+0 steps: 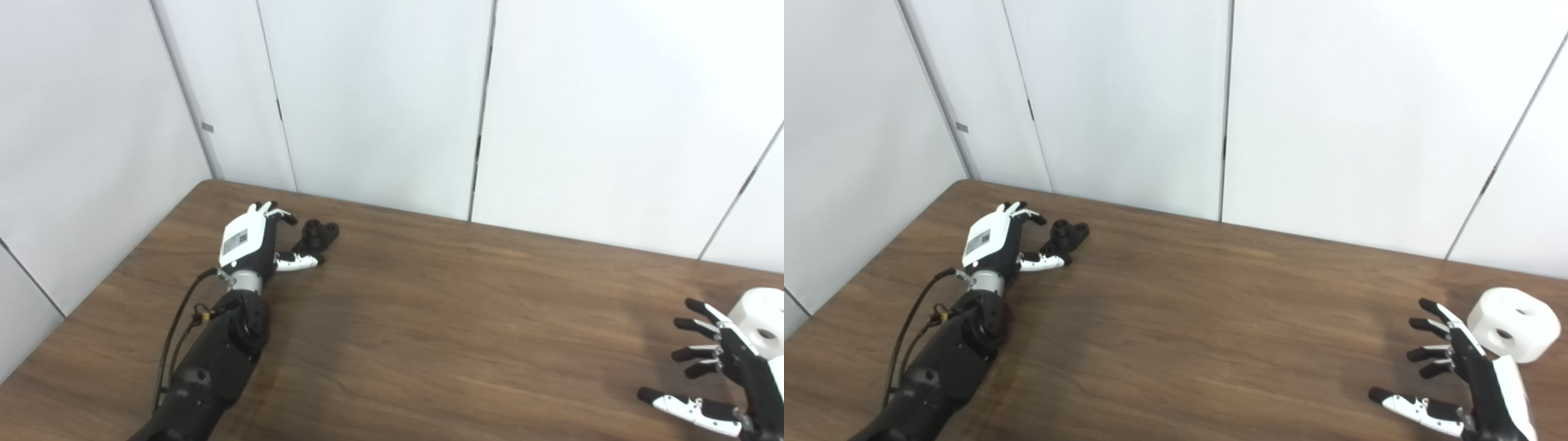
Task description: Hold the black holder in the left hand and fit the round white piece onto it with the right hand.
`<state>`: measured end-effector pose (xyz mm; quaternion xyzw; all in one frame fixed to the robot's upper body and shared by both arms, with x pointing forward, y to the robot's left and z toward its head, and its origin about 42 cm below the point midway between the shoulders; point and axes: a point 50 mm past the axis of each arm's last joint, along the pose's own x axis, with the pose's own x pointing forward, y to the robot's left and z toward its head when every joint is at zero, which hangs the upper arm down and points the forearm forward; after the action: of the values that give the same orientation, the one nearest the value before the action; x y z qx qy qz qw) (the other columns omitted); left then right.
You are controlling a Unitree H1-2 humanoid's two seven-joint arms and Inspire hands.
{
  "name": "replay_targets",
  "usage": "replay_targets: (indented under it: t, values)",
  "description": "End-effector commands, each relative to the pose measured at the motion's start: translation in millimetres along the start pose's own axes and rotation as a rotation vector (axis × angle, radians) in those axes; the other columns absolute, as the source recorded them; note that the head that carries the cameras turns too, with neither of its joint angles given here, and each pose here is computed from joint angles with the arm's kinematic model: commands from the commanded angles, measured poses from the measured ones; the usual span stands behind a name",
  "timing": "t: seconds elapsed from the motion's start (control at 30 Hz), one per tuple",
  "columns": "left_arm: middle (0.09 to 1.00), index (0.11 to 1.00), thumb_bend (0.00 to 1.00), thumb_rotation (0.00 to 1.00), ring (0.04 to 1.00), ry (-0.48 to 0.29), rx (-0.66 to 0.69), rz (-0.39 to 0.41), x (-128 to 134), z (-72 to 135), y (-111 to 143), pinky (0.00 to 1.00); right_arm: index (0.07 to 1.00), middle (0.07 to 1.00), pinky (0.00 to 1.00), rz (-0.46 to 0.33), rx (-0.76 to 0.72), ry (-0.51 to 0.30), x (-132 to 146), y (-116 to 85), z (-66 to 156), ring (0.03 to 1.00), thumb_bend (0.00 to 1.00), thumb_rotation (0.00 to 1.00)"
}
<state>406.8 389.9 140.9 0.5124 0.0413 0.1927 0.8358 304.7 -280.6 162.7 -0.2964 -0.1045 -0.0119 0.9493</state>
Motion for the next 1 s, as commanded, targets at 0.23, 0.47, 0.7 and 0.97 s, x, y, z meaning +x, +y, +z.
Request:
replay_targets:
  t: [0.23,0.47,0.7,0.97]
  values:
    - [0.917,0.639,0.95,0.31,0.973,0.01,-0.069,0.045,27.4,9.0,18.2,0.85,0.859,0.768,0.48,-0.029,-0.02,-0.057,3.5,-13.3,14.5,0.592,0.71,0.0]
    - [0.902,0.609,0.9,0.33,0.949,0.045,-0.114,-0.018,36.4,14.5,11.7,0.8,0.864,0.776,0.49,-0.025,-0.024,-0.053,-0.1,-14.0,15.0,0.603,0.69,0.0]
    - [0.879,0.555,0.82,0.32,0.914,0.059,-0.168,-0.075,41.0,15.2,2.8,0.75,0.861,0.775,0.47,-0.027,-0.009,-0.052,-5.7,-16.2,14.5,0.597,0.68,0.0]
    - [0.804,0.472,0.72,0.2,0.87,-0.026,-0.17,-0.143,35.2,16.4,-6.9,0.82,0.859,0.772,0.45,-0.034,-0.004,-0.043,-9.0,-17.1,16.5,0.581,0.66,0.0]
